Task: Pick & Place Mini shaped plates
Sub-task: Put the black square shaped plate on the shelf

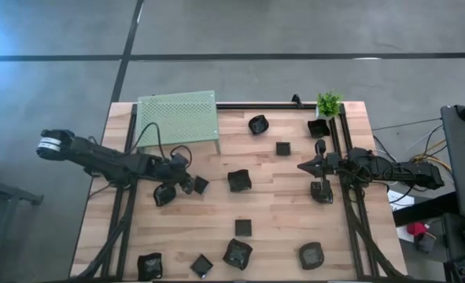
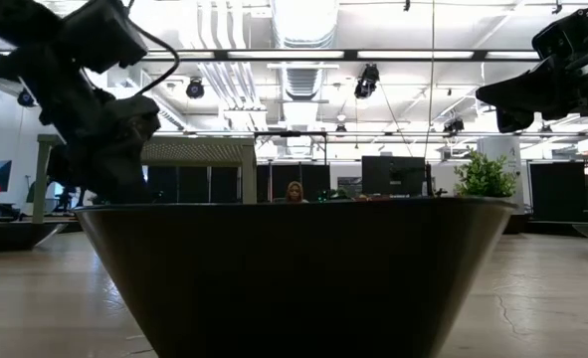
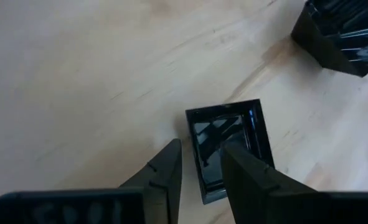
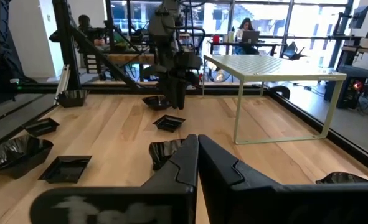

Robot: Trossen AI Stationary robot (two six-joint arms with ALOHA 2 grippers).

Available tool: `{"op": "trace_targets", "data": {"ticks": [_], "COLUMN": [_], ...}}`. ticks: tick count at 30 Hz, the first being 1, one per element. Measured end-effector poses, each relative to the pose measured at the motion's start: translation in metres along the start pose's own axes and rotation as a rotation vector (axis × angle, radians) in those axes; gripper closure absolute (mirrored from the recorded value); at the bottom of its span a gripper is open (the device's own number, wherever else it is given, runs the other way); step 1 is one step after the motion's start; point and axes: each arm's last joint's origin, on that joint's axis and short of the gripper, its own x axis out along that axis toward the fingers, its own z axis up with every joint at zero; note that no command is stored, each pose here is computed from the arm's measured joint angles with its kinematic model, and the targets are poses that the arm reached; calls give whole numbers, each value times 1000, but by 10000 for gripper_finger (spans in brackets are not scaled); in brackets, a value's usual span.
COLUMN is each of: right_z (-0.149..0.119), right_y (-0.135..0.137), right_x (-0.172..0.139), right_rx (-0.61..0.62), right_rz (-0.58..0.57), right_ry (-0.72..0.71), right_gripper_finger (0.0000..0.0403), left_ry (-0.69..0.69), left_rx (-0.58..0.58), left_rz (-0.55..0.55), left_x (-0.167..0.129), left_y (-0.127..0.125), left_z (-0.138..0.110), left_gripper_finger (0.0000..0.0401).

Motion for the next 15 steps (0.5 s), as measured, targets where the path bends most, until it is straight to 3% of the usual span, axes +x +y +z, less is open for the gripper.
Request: {"op": "trace_targets", "data": {"ticks": [15], "right_z": [0], "right_y": [0], "right_x": [0], "right_rx": [-32], "right_rz": [0], "right_ry": [-1], "right_gripper_finger": [394], "left_ry": [8], "left_rx": [-4], "left_rz": [0], "left_x": [3], "left_y": [5], "left_z": [-4], "left_gripper_finger": [298]}}
